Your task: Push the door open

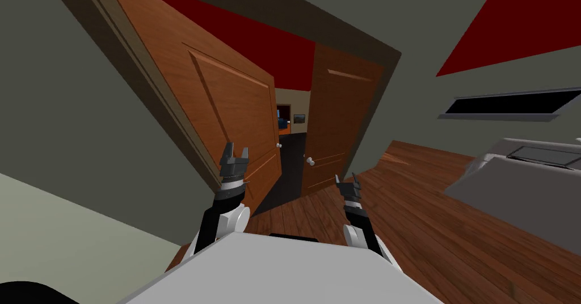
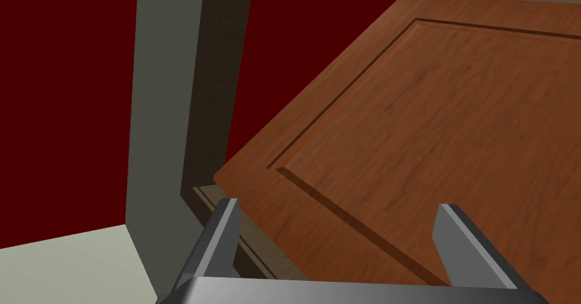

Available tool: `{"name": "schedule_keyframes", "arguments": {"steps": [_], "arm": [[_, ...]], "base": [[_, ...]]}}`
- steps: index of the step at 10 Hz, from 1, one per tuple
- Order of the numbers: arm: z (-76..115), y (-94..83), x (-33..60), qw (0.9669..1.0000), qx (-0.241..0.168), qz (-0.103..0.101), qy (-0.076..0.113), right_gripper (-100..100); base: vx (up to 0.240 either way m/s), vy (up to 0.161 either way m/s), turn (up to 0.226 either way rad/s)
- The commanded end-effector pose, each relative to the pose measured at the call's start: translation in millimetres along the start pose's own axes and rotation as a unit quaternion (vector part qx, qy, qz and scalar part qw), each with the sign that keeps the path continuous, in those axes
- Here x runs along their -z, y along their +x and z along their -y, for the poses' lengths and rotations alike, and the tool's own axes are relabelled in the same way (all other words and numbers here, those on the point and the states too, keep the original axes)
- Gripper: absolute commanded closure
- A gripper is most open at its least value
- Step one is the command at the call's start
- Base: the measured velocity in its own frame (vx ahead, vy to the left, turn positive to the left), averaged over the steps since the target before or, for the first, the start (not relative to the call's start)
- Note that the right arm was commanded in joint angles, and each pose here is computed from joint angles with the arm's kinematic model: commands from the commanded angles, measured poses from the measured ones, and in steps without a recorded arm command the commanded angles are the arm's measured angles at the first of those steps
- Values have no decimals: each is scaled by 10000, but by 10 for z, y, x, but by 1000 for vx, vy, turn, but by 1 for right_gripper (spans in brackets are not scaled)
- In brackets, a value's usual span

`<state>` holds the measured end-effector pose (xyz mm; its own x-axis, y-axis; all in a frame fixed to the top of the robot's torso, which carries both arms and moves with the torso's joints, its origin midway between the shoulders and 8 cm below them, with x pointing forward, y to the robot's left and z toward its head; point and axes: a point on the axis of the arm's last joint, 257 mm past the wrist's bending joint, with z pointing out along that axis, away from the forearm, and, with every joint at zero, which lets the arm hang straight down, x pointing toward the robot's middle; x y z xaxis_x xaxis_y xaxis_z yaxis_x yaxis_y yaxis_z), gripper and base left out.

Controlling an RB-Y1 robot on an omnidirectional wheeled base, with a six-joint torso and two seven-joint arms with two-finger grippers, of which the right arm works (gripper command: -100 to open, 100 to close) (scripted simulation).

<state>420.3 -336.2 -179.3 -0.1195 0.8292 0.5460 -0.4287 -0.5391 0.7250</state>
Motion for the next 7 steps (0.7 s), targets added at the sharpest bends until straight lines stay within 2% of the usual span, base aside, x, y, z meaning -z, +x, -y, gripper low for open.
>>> {"name": "schedule_keyframes", "arguments": {"steps": [1,4,7], "arm": [[80,-89,26,9996,-260,108,64,-100],[228,-273,73,9968,-709,318,162,-100],[370,-451,128,9916,-1150,537,240,-100]], "base": [[18,-102,201],[16,-102,197],[8,-100,209]]}}
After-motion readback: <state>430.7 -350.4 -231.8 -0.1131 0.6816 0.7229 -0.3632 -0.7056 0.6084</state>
